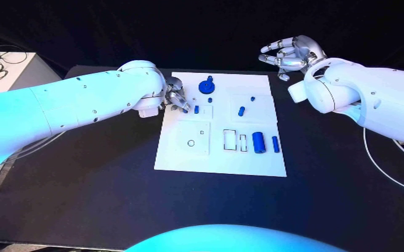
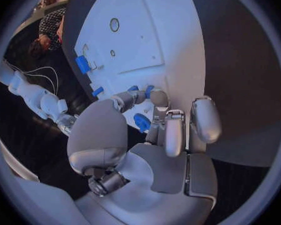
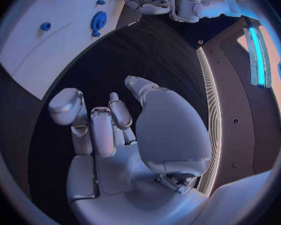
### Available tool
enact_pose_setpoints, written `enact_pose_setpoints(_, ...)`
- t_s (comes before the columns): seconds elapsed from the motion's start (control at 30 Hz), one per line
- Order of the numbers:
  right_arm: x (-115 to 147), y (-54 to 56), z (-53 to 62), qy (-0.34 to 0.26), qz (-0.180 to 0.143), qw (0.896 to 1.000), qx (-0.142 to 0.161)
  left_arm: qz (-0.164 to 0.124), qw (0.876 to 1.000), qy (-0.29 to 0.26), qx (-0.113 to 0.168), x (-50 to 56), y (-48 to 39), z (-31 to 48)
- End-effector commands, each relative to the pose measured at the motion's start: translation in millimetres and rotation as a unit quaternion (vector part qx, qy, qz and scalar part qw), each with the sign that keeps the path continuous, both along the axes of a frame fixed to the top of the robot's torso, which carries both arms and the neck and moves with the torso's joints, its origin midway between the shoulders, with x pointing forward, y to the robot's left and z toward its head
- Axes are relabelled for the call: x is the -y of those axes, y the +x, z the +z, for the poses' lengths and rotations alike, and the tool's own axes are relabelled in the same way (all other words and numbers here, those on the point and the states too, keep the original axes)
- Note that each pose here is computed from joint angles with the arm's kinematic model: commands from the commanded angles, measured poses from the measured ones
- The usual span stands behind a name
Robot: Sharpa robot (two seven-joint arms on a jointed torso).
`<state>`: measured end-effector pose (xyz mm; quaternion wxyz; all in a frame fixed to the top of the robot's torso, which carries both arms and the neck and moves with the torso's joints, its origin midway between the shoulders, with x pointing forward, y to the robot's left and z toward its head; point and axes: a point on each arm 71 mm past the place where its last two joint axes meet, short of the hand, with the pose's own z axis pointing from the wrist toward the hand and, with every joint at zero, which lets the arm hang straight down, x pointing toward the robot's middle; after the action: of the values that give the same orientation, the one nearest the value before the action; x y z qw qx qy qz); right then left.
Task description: Assemble the parts on the task board
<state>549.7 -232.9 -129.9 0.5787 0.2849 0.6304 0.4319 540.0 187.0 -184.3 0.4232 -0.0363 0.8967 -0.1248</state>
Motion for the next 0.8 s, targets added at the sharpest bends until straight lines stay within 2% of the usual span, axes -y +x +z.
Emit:
enact_pose_setpoints(0.03, 0, -0.3, 0.2, 0.001, 0.003, 1.000, 0.001, -0.007, 1.000, 0.004, -0.019, 0.1, -3.2, -6.4)
enact_pose_setpoints(0.5, 1, -0.3, 0.4, 0.000, 0.002, 1.000, 0.002, 0.018, 1.000, 0.001, 0.007, -10.6, 1.5, -3.8)
enact_pose_setpoints(0.8, 1, -0.1, 0.0, 0.000, 0.001, 1.000, 0.001, 0.027, 0.999, -0.002, 0.018, -16.9, 1.5, -1.9)
